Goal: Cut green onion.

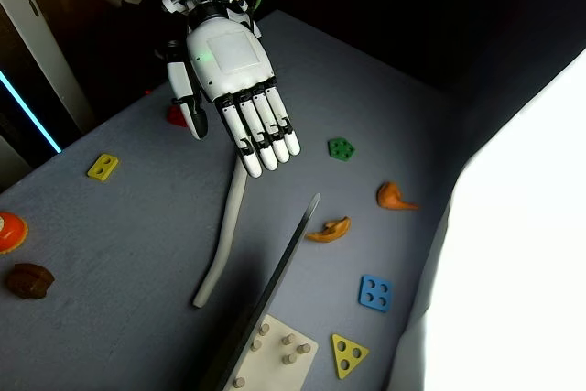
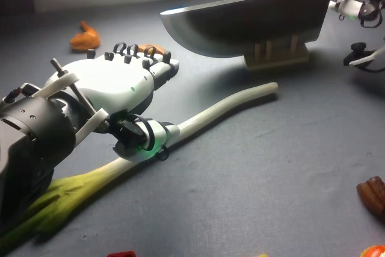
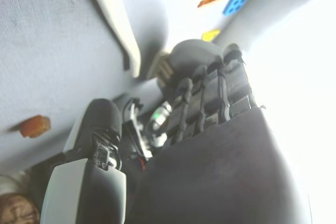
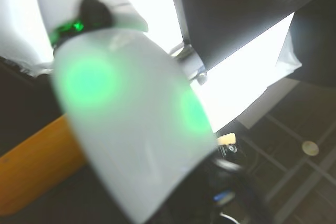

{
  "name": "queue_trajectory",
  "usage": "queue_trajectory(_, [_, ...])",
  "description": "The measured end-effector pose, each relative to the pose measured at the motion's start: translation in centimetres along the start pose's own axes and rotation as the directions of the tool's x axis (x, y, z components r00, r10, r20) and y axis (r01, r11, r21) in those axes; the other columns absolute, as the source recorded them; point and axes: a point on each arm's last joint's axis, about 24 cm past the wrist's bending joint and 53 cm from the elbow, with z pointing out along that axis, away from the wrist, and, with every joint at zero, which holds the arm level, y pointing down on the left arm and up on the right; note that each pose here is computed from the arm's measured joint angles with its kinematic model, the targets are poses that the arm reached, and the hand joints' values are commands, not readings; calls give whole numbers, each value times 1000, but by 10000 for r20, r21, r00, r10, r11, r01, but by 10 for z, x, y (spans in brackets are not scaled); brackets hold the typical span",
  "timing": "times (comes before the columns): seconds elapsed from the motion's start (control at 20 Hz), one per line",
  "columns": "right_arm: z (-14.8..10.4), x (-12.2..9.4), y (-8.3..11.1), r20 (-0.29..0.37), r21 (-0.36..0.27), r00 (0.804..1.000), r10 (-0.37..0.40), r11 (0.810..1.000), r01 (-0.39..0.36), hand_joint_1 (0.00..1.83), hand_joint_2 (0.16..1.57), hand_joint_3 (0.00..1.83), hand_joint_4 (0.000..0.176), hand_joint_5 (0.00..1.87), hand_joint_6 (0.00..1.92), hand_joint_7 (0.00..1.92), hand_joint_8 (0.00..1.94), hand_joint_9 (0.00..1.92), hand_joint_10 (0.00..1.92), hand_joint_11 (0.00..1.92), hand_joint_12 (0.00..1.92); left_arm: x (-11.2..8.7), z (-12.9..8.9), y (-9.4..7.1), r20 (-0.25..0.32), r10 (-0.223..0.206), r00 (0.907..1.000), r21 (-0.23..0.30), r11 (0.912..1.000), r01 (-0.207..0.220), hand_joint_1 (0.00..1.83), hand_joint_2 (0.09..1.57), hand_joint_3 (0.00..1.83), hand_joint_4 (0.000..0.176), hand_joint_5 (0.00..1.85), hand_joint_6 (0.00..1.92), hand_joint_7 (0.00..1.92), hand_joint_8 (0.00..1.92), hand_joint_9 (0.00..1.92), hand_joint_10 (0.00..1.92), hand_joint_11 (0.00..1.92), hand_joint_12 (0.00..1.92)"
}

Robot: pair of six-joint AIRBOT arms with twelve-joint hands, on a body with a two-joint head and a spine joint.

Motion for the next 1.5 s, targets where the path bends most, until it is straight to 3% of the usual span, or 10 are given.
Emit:
queue_trajectory(0.05, [0, 0, 1, -31, -69, 10000, -77, 9999, 77, 918, 940, 0, 56, 0, 7, 1, 1, 0, 9, 0, 64, 0, 0, 0, -3, 0, 10000, 3, 10000, 0, 505, 1357, 0, 0, 192, 12, 78, 2, 3, 0, 0, 0])
queue_trajectory(0.1, [-1, 0, 1, -110, -140, 9998, -171, 9998, 170, 902, 932, 0, 62, 0, 1, 0, 0, 0, 1, 0, 12, 0, 0, 0, -7, -8, 10000, -7, 10000, 8, 485, 1364, 1, 0, 143, 2, 69, 0, 2, 0, 0, 0])
queue_trajectory(0.25, [-2, -1, 0, -368, -262, 9989, -279, 9993, 269, 852, 891, 0, 76, 0, 0, 0, 0, 0, 0, 0, 0, 0, 0, 0, 0, -8, 10000, -1, 10000, 8, 524, 1345, 0, 9, 245, 42, 105, 11, 23, 7, 0, 0])
queue_trajectory(0.4, [-5, -2, -4, -678, -403, 9970, -367, 9986, 340, 785, 895, 0, 75, 0, 0, 0, 0, 0, 0, 0, 0, -1, 0, 0, 16, -24, 10000, -2, 10000, 24, 470, 1352, 0, 0, 182, 7, 125, 10, 57, 15, 26, 19])
queue_trajectory(0.5, [-6, -6, -6, -876, -501, 9954, -383, 9982, 340, 775, 895, 0, 77, 0, 0, 0, 0, 0, 0, 0, 0, -1, 0, -1, 3, -61, 10000, 4, 10000, 61, 556, 1328, 2, 0, 314, 2, 200, 4, 101, 6, 0, 169])
queue_trajectory(0.75, [-2, -26, -8, -933, -597, 9956, -108, 9982, 52, 801, 890, 0, 86, 0, 0, 0, 0, 0, 0, 0, 0, -2, 0, -2, 20, -123, 9999, 12, 9999, 123, 472, 1350, 4, 0, 217, 5, 187, 1, 107, 2, 0, 297])
queue_trajectory(0.9, [-2, -42, -6, -1065, -728, 9941, 184, 9970, -263, 775, 895, 0, 82, 0, 0, 0, 0, 0, 0, 0, 0, -4, 0, -4, 73, -134, 9999, 68, 9999, 134, 521, 1343, 0, 0, 203, 9, 139, 0, 72, 1, 0, 168])
queue_trajectory(1.15, [-12, -62, 0, -1833, -956, 9821, 442, 9935, -625, 774, 878, 0, 75, 0, 0, 0, 0, 0, 0, 0, 0, -12, -1, -10, 231, -344, 9991, 167, 9993, 341, 354, 1392, 10, 0, 106, 8, 44, 6, 22, 4, 0, 0])
queue_trajectory(1.25, [-19, -66, 3, -2045, -1011, 9782, 356, 9932, -573, 765, 880, 0, 73, 0, 0, 0, 0, 0, 0, 0, 0, -15, 0, -11, 314, -350, 9989, 157, 9993, 345, 467, 1361, 0, 0, 161, 25, 73, 11, 40, 9, 12, 10])
queue_trajectory(1.5, [-46, -67, 31, -3030, -1502, 9529, 126, 9868, -608, 761, 904, 0, 67, 0, 0, 0, 0, 0, 0, 0, 0, -9, -3, -13, 189, -490, 9986, 144, 9987, 487, 355, 1389, 0, 0, 226, 14, 174, 4, 131, 6, 0, 303])
